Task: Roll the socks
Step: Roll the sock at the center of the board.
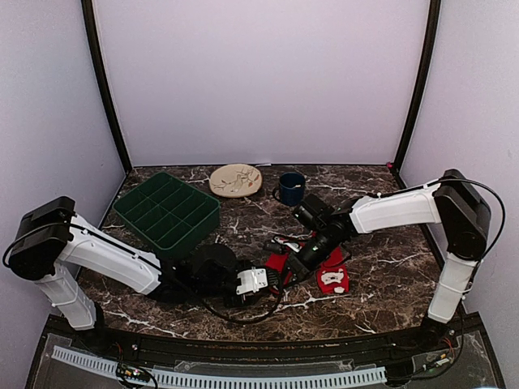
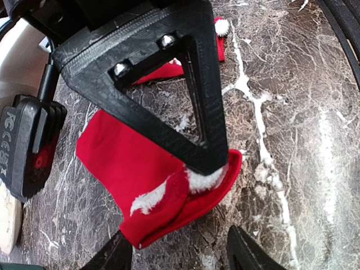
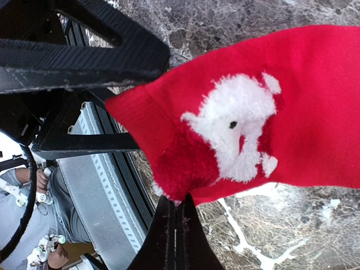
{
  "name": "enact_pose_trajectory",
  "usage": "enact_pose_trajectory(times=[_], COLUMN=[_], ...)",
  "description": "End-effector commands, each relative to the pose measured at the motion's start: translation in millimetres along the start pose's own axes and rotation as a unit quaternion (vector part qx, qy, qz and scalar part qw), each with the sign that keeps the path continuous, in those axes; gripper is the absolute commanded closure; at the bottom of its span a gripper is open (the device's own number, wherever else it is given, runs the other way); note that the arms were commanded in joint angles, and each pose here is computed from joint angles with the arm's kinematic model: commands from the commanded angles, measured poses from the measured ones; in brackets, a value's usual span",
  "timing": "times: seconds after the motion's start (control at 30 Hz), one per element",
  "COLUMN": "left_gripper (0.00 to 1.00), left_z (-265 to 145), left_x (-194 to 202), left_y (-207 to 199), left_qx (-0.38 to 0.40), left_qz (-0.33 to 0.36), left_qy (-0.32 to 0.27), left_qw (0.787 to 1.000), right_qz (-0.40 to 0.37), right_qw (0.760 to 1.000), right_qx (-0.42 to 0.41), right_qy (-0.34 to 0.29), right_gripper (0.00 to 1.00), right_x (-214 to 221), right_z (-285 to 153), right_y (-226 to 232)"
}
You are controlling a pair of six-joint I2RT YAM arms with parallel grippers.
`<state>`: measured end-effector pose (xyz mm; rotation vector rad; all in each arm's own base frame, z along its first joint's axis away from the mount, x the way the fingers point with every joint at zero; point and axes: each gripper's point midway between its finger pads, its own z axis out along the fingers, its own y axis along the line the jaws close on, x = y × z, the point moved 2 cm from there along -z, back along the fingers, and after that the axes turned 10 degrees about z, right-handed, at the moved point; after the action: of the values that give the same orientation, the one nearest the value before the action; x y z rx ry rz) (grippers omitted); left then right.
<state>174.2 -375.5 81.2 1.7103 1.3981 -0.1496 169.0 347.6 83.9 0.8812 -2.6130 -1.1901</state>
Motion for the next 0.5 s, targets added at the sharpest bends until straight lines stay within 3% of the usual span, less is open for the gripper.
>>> enact_pose_trajectory(times=[0.0,0.23,0.47], left_gripper=[0.40,0.40,0.40], left_z=[-9,-12,-14], left_x=[4,19,15], left_y=[0,6,6], left_qx=[-0.007,-0.037,-0.039], left_qz=[0.007,-0.002,0.002], left_qy=[0.013,0.050,0.034], left_qw=[1.000,0.998,0.999], right_qz=[-0.001,0.005,0.010], right_qw=[1.000,1.000,1.000], right_qx=[-0.004,-0.003,0.000], right_qy=[-0.001,0.005,0.011], right_gripper=[1.00,1.00,1.00], right_x=[0,2,3], right_z=[-6,-4,-2], right_y=[-1,-4,-6])
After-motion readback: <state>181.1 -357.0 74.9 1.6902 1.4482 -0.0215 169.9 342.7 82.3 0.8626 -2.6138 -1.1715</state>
